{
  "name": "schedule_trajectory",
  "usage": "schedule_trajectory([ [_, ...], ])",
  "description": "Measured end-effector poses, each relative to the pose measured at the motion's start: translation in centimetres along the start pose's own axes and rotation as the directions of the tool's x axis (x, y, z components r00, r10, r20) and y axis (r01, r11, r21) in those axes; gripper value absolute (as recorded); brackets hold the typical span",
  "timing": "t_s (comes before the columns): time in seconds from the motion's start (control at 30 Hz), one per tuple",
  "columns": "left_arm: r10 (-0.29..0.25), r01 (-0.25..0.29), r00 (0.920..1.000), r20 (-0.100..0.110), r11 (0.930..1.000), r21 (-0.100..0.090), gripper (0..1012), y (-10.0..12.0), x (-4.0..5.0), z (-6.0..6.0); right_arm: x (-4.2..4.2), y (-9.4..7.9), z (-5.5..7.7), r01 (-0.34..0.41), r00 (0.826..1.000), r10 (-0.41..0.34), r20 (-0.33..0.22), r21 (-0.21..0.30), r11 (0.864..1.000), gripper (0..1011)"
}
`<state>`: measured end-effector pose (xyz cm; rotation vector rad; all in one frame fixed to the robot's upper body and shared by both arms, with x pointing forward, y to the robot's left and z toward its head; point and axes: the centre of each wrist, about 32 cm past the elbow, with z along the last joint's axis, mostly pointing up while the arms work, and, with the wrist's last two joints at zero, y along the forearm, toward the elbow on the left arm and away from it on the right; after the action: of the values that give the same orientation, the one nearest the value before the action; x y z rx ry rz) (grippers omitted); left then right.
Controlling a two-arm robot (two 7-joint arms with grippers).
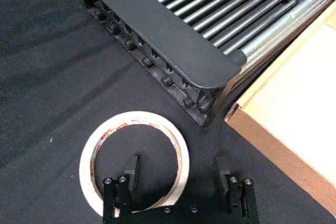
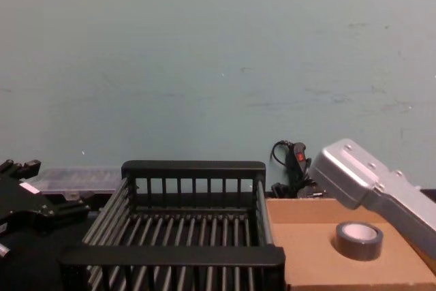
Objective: Pick up the white tape and place it into the black box , Pick up the silver tape and place it into the brown box.
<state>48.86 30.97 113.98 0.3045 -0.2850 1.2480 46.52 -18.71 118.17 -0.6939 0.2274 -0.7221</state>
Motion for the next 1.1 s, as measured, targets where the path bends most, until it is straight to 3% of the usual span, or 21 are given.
schedule_trajectory([
  [0.23, 0.0, 0.0, 1.0, 0.0, 1.0, 0.0, 1001, 0.0, 0.0, 0.0, 0.0, 0.0, 0.0, 0.0, 1.0, 0.0, 0.0, 0.001, 1.0, 795],
  [0.4, 0.0, 0.0, 1.0, 0.0, 1.0, 0.0, 1001, 0.0, 0.0, 0.0, 0.0, 0.0, 0.0, -0.001, 1.0, 0.001, 0.0, 0.001, 1.0, 602],
  [0.6, 0.0, 0.0, 1.0, 0.0, 1.0, 0.0, 1001, 0.0, 0.0, 0.0, 0.0, 0.0, 0.0, -0.001, 1.0, 0.001, -0.001, 0.001, 1.0, 448],
  [0.63, 0.0, 0.0, 1.0, 0.0, 1.0, 0.0, 1001, 0.0, 0.0, 0.0, 0.0, 0.0, 0.01, -0.001, 1.0, 0.001, -0.001, 0.001, 1.0, 375],
  [0.83, 0.0, 0.0, 1.0, 0.0, 1.0, 0.0, 1001, 0.0, 0.0, 0.0, 0.0, 0.0, 0.0, -0.001, 1.0, 0.001, -0.001, 0.001, 1.0, 177],
  [1.1, 0.0, 0.0, 1.0, 0.0, 1.0, 0.0, 1001, 0.0, 0.0, 0.0, 0.0, 0.0, 0.0, -0.001, 1.0, 0.001, -0.001, 0.001, 1.0, 97],
])
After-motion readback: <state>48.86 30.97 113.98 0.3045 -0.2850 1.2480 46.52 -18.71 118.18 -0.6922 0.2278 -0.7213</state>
